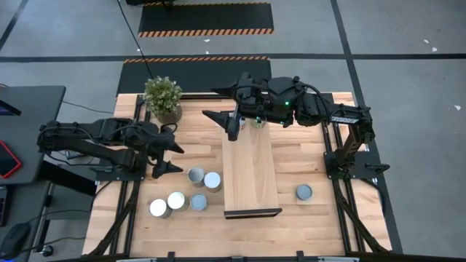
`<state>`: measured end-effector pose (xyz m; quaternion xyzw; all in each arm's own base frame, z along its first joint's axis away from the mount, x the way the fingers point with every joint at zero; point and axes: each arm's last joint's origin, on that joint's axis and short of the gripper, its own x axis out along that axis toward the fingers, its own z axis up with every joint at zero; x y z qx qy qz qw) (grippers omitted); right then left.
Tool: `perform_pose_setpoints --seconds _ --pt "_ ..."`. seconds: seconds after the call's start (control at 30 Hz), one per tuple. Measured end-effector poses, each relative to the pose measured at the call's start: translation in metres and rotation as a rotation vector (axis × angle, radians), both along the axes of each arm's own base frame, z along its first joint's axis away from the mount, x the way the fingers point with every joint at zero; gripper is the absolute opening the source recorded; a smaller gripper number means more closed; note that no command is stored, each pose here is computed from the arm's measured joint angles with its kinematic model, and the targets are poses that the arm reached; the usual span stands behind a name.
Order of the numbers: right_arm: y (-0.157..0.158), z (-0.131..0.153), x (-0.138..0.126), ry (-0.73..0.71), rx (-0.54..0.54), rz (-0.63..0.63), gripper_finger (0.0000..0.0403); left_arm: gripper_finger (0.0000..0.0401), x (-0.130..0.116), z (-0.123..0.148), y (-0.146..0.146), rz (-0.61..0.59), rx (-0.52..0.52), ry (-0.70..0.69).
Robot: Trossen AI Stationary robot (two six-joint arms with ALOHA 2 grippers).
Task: Pick and place cans onto a shelf
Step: Put the canned peaches on the shelf
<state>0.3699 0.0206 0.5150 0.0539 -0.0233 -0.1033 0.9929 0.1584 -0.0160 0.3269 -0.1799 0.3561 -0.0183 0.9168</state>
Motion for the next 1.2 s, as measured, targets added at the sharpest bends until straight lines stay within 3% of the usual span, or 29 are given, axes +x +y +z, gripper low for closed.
perform_pose_setpoints --seconds 0.23,0.5,0.67,0.9,1.2 --pt "0.000 0.002 0.000 -0.011 -0.018 0.023 0.0366 0.0396 0.007 -0.027 -0.002 -0.050 0.100 0.274" --pt "0.006 -0.010 -0.001 0.108 -0.009 0.109 0.0366 0.0396 0.015 -0.073 -0.008 -0.149 0.166 0.383" --pt "0.010 -0.013 -0.003 0.150 -0.009 0.118 0.0366 0.0396 0.020 -0.093 -0.009 -0.128 0.154 0.320" --pt "0.010 -0.015 -0.003 0.165 0.009 0.117 0.0366 0.0396 0.028 -0.112 -0.010 -0.099 0.219 0.199" --pt "0.010 -0.015 -0.003 0.163 0.027 0.116 0.0366 0.0396 0.027 -0.126 -0.014 -0.141 0.195 0.172"
